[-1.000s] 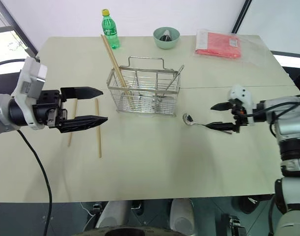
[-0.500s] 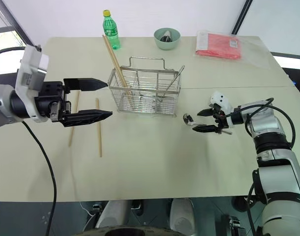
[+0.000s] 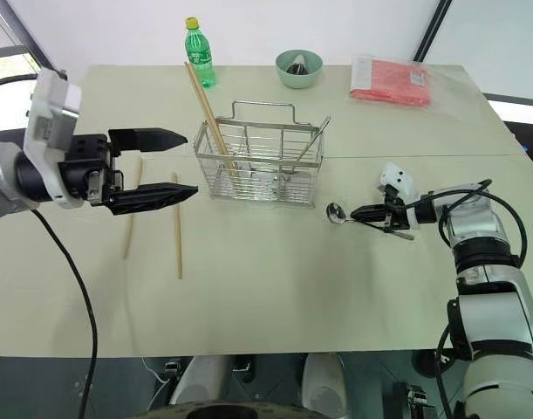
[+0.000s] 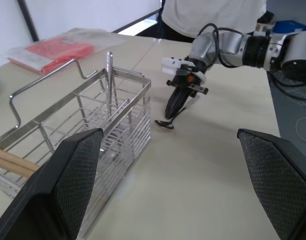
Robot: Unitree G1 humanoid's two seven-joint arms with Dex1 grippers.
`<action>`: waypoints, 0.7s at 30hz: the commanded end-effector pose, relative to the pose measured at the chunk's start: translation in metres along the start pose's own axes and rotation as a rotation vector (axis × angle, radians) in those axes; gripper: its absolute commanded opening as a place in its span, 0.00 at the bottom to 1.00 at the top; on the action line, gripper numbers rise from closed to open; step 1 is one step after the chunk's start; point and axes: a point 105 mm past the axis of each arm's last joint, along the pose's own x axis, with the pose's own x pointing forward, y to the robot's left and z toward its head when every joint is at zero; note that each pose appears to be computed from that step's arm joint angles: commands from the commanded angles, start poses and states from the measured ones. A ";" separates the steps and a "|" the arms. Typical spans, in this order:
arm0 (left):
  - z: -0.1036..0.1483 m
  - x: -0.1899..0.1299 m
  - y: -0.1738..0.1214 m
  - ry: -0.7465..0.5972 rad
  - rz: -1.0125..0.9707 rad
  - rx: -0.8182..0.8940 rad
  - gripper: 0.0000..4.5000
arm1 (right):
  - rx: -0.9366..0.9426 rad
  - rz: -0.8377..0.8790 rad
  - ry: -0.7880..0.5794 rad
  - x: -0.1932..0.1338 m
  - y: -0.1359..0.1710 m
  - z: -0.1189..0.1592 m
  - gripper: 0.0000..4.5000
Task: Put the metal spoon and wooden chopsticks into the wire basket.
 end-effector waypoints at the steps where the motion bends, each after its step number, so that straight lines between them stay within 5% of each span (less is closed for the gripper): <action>1: 0.010 0.000 0.002 -0.033 0.006 0.042 1.00 | -0.033 -0.051 -0.053 -0.016 -0.006 0.017 0.01; 6: 0.013 0.001 0.005 -0.052 0.009 0.046 1.00 | -0.084 -0.107 -0.095 -0.029 -0.012 0.040 0.41; 21: 0.014 0.001 0.009 -0.051 0.024 0.049 1.00 | -0.001 0.049 0.011 -0.012 0.021 0.006 0.41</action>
